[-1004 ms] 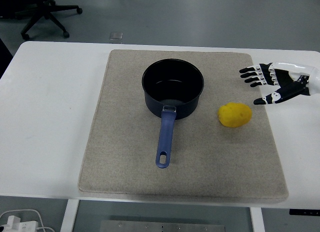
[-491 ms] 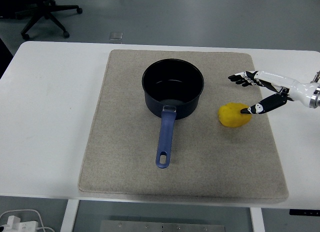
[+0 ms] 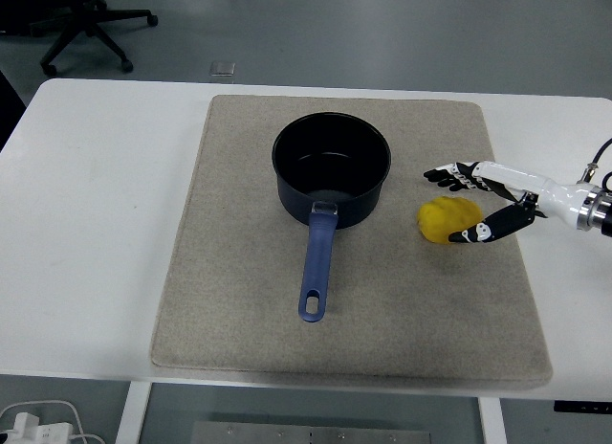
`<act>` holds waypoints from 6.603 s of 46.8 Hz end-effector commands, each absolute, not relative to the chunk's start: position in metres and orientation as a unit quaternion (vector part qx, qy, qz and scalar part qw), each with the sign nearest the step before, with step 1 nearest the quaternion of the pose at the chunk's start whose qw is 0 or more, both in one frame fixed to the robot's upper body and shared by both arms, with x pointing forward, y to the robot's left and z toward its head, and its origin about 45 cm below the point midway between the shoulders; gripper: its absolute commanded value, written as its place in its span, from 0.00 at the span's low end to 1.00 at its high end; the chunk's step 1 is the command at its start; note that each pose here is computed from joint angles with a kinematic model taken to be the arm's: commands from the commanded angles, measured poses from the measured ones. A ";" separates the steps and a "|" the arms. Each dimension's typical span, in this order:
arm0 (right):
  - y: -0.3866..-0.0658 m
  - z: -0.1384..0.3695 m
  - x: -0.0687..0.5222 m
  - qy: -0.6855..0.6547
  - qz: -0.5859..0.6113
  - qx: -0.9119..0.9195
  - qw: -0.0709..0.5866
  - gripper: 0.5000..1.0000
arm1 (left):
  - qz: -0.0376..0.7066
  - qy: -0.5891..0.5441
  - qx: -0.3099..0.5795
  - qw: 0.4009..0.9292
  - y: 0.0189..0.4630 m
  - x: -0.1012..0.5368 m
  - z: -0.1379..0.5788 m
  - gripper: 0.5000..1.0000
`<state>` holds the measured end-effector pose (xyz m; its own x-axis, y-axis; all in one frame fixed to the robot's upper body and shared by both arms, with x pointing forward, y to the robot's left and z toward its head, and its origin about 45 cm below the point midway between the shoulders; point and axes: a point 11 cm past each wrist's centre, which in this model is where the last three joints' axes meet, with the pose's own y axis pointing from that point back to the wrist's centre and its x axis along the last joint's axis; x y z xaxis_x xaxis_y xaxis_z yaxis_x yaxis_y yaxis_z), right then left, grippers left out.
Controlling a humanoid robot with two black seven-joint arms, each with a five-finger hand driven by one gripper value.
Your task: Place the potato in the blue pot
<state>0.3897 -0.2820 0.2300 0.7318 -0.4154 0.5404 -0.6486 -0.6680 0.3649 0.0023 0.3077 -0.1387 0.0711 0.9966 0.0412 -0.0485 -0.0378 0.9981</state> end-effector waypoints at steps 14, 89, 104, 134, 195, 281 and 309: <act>-0.272 0.218 0.391 -0.303 0.204 0.894 0.261 0.85 | 0.504 0.460 0.515 0.518 0.308 0.002 -0.139 0.99; -0.285 0.199 0.392 -0.332 0.231 0.874 0.268 0.00 | 0.504 0.459 0.516 0.518 0.309 0.002 -0.139 0.99; -0.285 0.227 0.407 -0.337 0.247 0.872 0.255 0.00 | 0.504 0.460 0.516 0.519 0.308 0.002 -0.139 0.99; -0.185 0.301 0.444 -0.309 0.253 0.903 0.161 0.00 | 0.504 0.460 0.515 0.519 0.308 0.002 -0.139 0.99; -0.100 0.246 0.460 -0.313 0.236 0.904 0.169 0.00 | 0.503 0.460 0.515 0.520 0.307 0.002 -0.139 0.99; -0.108 0.253 0.466 -0.327 0.226 0.903 0.162 0.85 | 0.503 0.459 0.515 0.520 0.308 0.002 -0.139 0.99; -0.169 0.280 0.494 -0.413 0.136 0.890 0.136 0.85 | 0.504 0.460 0.515 0.519 0.308 0.002 -0.139 0.99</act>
